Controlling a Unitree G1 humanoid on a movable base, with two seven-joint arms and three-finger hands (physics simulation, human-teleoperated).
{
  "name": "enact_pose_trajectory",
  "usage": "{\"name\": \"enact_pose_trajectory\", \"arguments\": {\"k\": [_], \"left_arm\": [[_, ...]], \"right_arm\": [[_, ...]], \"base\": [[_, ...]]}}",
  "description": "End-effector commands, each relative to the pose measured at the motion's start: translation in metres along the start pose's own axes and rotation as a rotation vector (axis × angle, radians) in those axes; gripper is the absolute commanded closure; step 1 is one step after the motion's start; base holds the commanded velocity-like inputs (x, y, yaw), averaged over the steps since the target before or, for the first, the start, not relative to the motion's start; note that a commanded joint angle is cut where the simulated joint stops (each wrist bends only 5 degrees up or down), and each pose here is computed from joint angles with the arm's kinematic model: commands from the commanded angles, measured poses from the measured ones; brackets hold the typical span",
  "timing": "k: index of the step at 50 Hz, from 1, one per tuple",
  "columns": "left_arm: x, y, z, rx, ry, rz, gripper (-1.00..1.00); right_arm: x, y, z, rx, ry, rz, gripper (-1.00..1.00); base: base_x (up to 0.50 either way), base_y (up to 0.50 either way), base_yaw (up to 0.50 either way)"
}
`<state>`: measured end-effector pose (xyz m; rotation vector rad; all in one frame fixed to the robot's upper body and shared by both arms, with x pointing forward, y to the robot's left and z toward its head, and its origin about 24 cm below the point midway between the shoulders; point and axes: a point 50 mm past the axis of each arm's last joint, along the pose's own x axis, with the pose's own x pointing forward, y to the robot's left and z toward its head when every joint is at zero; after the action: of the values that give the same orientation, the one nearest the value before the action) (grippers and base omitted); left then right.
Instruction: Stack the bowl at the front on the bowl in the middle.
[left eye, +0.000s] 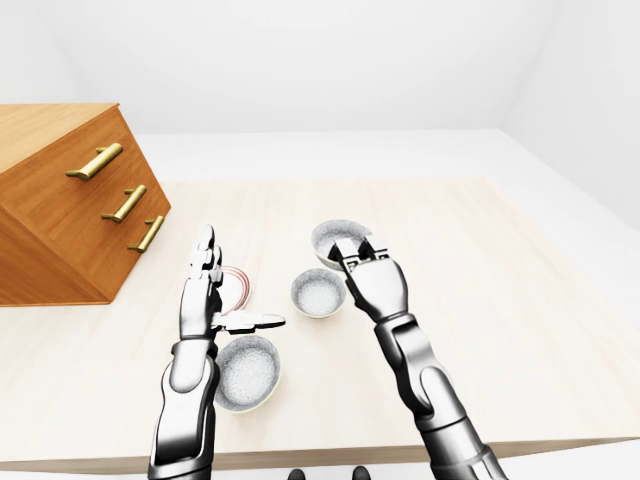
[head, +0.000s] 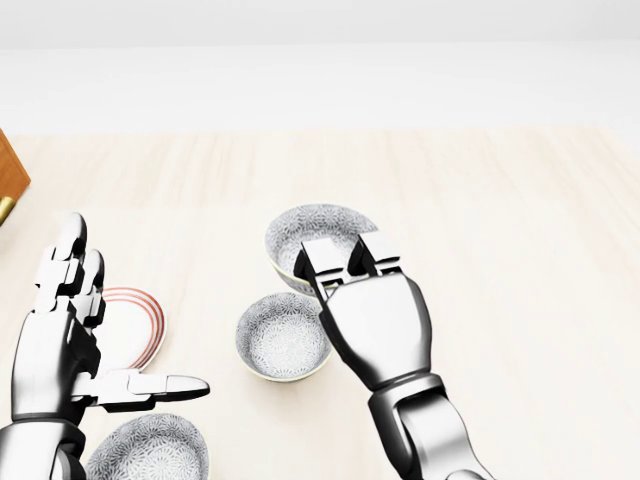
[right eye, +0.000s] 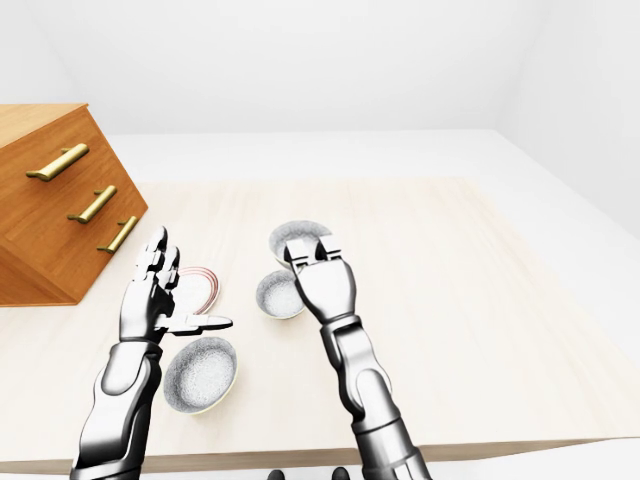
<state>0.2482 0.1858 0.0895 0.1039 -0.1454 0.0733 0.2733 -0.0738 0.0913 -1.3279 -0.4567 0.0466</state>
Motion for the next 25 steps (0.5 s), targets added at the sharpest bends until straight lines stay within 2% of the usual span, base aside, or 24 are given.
{"name": "enact_pose_trajectory", "arguments": {"k": [1, 8, 25], "left_arm": [[0.000, 0.000, 0.000, 0.000, 0.000, -0.001, -1.00], [0.001, -0.002, 0.000, 0.002, 0.000, -0.006, -1.00], [0.003, -0.005, -0.002, 0.000, 0.003, -0.013, -1.00]], "right_arm": [[-0.001, -0.002, 0.005, -0.045, -0.022, -0.023, 1.00], [-0.001, 0.002, 0.009, -0.036, -0.035, -0.016, 1.00], [-0.005, 0.030, 0.025, -0.007, -0.090, 0.045, 1.00]], "base": [[0.00, 0.00, 0.00], [0.00, 0.00, 0.00], [0.00, 0.00, 0.00]]}}
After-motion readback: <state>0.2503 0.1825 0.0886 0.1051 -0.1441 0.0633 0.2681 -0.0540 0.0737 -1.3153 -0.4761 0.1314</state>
